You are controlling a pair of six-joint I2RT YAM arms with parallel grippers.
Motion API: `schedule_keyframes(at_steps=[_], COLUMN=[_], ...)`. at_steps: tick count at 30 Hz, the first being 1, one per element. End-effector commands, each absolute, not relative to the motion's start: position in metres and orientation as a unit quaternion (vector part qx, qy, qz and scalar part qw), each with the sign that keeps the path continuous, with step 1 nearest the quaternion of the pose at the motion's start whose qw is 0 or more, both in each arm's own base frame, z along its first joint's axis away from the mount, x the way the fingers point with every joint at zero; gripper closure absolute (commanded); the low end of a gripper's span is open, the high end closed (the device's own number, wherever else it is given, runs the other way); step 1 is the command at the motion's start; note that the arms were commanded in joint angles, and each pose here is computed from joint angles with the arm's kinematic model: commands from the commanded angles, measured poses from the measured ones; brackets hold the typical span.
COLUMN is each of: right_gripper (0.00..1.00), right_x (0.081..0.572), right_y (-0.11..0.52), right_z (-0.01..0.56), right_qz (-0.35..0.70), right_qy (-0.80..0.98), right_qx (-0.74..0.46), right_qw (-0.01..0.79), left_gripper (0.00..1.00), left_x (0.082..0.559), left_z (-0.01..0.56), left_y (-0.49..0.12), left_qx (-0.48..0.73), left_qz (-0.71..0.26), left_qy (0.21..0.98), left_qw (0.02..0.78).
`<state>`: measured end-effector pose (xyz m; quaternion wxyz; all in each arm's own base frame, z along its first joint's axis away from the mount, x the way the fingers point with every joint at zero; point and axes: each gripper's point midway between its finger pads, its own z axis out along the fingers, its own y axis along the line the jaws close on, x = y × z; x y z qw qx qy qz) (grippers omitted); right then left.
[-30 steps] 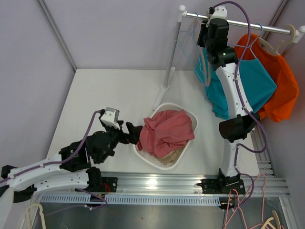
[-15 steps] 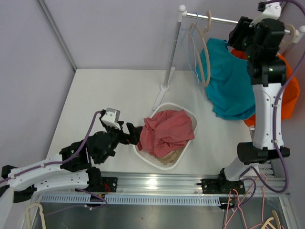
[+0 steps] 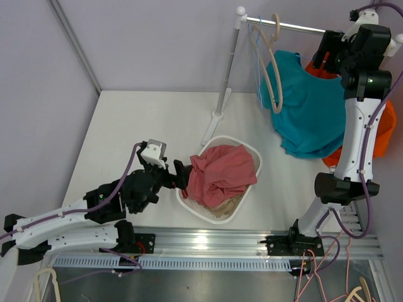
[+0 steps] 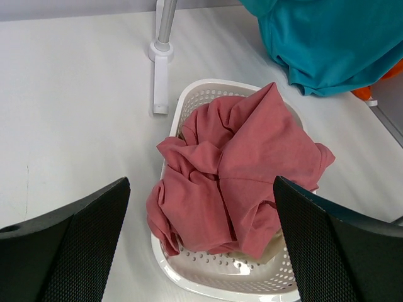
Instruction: Remove the t-shirt from the hanger
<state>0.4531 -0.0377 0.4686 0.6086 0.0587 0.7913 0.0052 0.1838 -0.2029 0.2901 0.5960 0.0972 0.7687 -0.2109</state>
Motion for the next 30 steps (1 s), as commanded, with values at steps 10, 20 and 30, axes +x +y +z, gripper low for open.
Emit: schedule_keyframes(at_steps=[10, 20, 30], right_gripper=[0.21, 0.25, 0.69], right_x=[0.476, 0.511, 0.522], right_y=[-0.076, -0.087, -0.073], right_z=[0.442, 0.433, 0.451], right_qz=[-0.023, -0.005, 0.027], right_qy=[0.805, 0.796, 0.765], right_qx=[0.052, 0.024, -0.033], right_qw=[0.59, 0.605, 0.643], left_gripper=[0.0, 0.01, 0.01], left_x=[0.194, 0.203, 0.209], left_z=[0.309, 0.305, 0.306], left_y=[-0.212, -0.209, -0.212], left_qx=[0.084, 0.071, 0.069], left_qz=[-0.213, -0.199, -0.187], left_qy=[0.753, 0.754, 0.755], left_qw=[0.617, 0.622, 0.625])
